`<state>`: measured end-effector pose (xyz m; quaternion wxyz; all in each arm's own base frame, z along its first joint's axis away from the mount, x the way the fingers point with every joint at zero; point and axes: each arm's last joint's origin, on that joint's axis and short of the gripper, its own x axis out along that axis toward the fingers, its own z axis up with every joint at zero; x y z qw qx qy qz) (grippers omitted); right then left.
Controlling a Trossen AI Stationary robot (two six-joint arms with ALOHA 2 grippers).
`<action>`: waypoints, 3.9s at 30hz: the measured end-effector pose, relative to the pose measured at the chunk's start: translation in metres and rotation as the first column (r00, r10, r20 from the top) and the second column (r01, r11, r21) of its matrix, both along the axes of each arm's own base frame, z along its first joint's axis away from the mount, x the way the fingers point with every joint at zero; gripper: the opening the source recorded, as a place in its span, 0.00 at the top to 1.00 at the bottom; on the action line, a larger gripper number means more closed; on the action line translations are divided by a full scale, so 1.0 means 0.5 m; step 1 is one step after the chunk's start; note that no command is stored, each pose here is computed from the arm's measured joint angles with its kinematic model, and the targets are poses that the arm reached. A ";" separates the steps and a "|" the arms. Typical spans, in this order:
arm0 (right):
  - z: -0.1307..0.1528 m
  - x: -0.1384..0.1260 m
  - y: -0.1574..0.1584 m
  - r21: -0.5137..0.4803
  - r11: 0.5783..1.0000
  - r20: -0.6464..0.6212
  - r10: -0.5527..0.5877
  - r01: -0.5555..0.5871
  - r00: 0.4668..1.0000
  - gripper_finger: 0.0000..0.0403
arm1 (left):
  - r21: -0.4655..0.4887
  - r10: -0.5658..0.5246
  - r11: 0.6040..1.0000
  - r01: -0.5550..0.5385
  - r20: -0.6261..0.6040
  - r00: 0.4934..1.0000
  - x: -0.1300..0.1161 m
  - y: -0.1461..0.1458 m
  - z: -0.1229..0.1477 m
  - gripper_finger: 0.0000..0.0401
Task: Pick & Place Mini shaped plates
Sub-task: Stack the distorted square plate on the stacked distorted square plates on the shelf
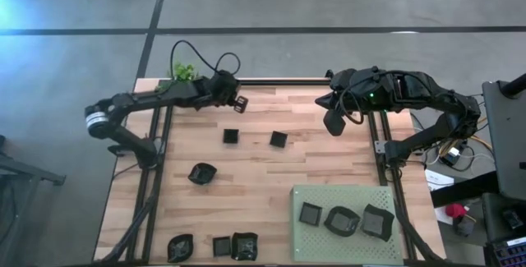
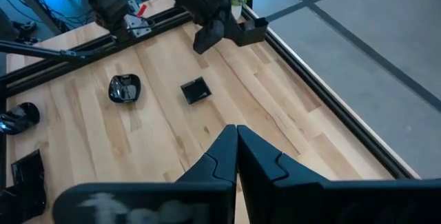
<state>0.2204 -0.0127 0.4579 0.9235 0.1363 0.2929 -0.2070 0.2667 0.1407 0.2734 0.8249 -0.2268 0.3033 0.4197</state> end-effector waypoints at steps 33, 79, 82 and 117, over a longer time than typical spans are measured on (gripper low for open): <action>0.003 -0.005 -0.001 -0.016 1.000 0.007 -0.021 0.021 1.000 0.98 | -0.110 -0.460 0.888 0.447 -0.241 0.855 0.281 -0.037 -0.130 1.00; -0.056 0.025 -0.049 -0.032 0.993 -0.096 -0.120 0.118 0.988 0.98 | 0.102 -0.323 0.936 0.337 -0.136 0.937 0.196 -0.066 0.073 0.84; -0.089 0.053 -0.065 0.009 0.998 -0.113 -0.054 0.055 0.992 0.98 | 0.150 -0.319 0.933 0.328 -0.085 0.944 0.166 -0.081 0.122 0.84; -0.444 0.253 -0.264 0.431 0.844 -0.324 -0.187 0.320 0.927 0.98 | 0.239 -0.127 0.968 0.078 0.197 0.972 -0.092 -0.183 0.168 0.84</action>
